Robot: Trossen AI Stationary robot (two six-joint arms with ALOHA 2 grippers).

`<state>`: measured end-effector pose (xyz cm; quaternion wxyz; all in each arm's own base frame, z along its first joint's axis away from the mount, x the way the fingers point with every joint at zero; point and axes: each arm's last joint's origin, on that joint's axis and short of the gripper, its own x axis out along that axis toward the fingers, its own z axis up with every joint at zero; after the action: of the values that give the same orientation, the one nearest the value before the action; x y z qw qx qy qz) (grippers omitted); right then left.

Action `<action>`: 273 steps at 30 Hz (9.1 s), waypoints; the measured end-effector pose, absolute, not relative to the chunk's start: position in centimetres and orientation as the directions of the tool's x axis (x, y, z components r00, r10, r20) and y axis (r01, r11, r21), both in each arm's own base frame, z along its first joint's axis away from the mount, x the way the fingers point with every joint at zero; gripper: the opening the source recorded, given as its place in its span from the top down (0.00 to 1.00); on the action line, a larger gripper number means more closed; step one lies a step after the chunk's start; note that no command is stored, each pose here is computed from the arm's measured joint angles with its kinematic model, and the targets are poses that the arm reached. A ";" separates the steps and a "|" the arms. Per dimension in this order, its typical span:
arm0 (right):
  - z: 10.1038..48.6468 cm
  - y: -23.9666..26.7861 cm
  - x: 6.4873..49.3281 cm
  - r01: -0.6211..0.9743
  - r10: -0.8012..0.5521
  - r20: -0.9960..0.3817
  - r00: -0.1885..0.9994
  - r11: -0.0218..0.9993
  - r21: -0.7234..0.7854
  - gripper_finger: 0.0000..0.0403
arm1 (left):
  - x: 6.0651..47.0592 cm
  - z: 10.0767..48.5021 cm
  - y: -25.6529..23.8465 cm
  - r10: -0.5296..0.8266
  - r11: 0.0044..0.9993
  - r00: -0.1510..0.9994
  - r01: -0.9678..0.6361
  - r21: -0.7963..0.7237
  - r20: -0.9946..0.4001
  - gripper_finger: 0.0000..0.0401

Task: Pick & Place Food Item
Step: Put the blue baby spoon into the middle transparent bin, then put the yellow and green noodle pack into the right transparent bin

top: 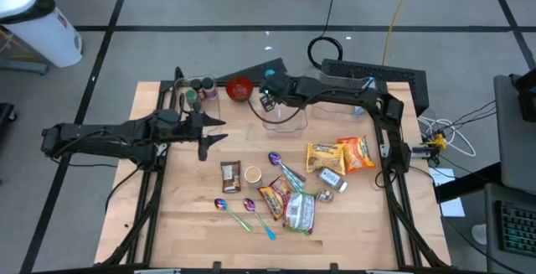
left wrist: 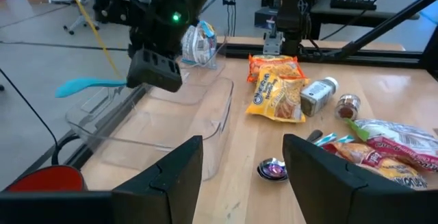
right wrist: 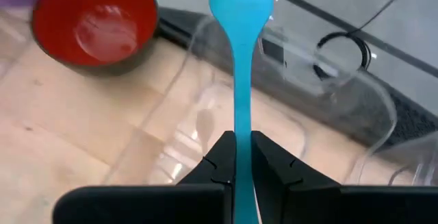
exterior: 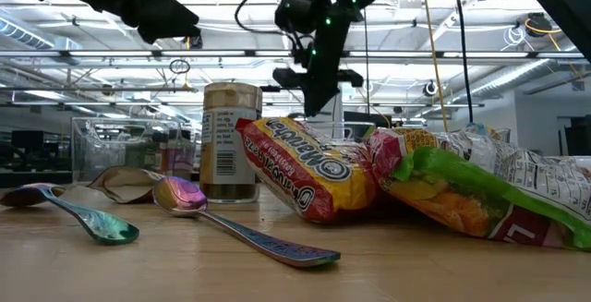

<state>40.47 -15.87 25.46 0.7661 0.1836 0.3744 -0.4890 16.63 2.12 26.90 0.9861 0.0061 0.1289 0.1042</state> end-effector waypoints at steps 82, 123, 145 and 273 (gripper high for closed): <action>17.2 -18.5 38.6 0.872 -0.360 -0.868 0.341 0.465 0.150 0.96 | 16.7 26.9 2.1 0.210 0.978 0.946 -0.207 0.035 -0.248 0.47; 26.7 -17.4 38.1 0.737 -0.496 -0.613 0.615 0.639 0.223 0.76 | 16.7 27.0 2.2 0.213 0.977 0.946 -0.206 0.054 -0.245 0.47; 28.8 -9.8 41.4 0.370 -0.386 -0.456 0.802 0.920 -0.129 0.76 | 16.5 22.7 2.5 0.290 0.950 0.951 -0.272 0.151 -0.111 0.47; 15.0 5.5 30.4 0.011 0.376 -0.739 0.559 0.888 0.461 0.83 | 16.5 21.1 -0.4 -0.019 0.988 0.981 -0.011 -0.153 -0.193 0.47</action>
<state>30.44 5.52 15.02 0.8570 0.2119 0.4575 0.1065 16.48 -0.45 21.07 0.9923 -0.0770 0.0975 -0.0021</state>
